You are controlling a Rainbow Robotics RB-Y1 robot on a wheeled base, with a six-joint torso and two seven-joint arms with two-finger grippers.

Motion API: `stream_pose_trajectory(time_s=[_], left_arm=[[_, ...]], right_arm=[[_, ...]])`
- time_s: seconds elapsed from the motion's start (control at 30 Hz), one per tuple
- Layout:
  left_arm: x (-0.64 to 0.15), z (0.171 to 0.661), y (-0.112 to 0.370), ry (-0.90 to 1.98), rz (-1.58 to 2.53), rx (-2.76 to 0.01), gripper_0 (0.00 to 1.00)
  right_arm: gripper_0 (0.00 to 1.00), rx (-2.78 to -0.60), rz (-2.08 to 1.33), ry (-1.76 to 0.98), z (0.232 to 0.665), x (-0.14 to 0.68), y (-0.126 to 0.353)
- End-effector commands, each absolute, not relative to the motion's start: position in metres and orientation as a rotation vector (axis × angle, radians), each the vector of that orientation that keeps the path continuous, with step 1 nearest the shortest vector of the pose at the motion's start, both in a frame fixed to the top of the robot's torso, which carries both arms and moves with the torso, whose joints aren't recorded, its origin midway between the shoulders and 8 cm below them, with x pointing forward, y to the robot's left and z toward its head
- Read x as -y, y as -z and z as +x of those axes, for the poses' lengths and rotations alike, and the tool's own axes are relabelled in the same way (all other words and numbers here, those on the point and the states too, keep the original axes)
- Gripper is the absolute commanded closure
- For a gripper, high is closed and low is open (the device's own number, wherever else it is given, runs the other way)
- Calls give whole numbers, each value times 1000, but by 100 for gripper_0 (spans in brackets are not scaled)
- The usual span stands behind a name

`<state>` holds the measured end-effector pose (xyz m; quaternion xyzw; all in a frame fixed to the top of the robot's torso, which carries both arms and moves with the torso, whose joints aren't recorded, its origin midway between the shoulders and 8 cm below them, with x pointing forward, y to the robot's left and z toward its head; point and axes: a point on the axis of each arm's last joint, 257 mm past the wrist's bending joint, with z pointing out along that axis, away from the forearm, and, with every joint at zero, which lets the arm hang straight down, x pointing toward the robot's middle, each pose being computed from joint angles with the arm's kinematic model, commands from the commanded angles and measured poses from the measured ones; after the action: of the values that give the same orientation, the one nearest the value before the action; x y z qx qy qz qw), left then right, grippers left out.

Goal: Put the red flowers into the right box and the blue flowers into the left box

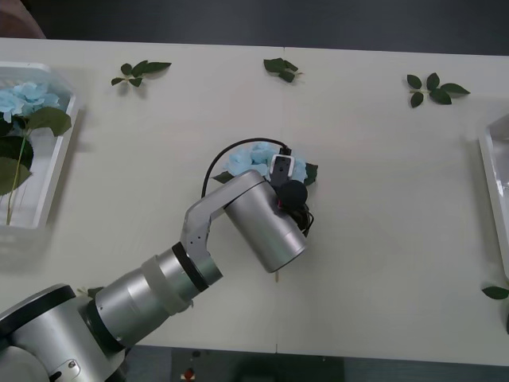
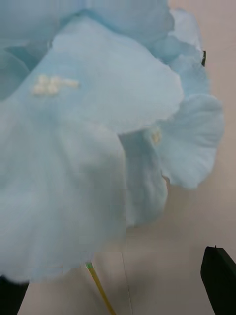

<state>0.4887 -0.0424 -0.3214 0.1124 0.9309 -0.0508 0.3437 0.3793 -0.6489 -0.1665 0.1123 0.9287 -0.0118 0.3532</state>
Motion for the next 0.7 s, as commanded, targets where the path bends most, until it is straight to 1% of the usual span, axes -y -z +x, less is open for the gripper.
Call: stream_pose_trajectory(time_s=[0.03,0.27,0.7], left_arm=[[55,506,299,157,286,-2334,0],[56,520,296,165,293,-2279,0],[50,538,311,180,297,-2233,0]], right_arm=[[0,-2379,179,85,390,644,143],[0,-2392,58,6,400,603,138],[0,-2386,-197,-154,433,519,145]])
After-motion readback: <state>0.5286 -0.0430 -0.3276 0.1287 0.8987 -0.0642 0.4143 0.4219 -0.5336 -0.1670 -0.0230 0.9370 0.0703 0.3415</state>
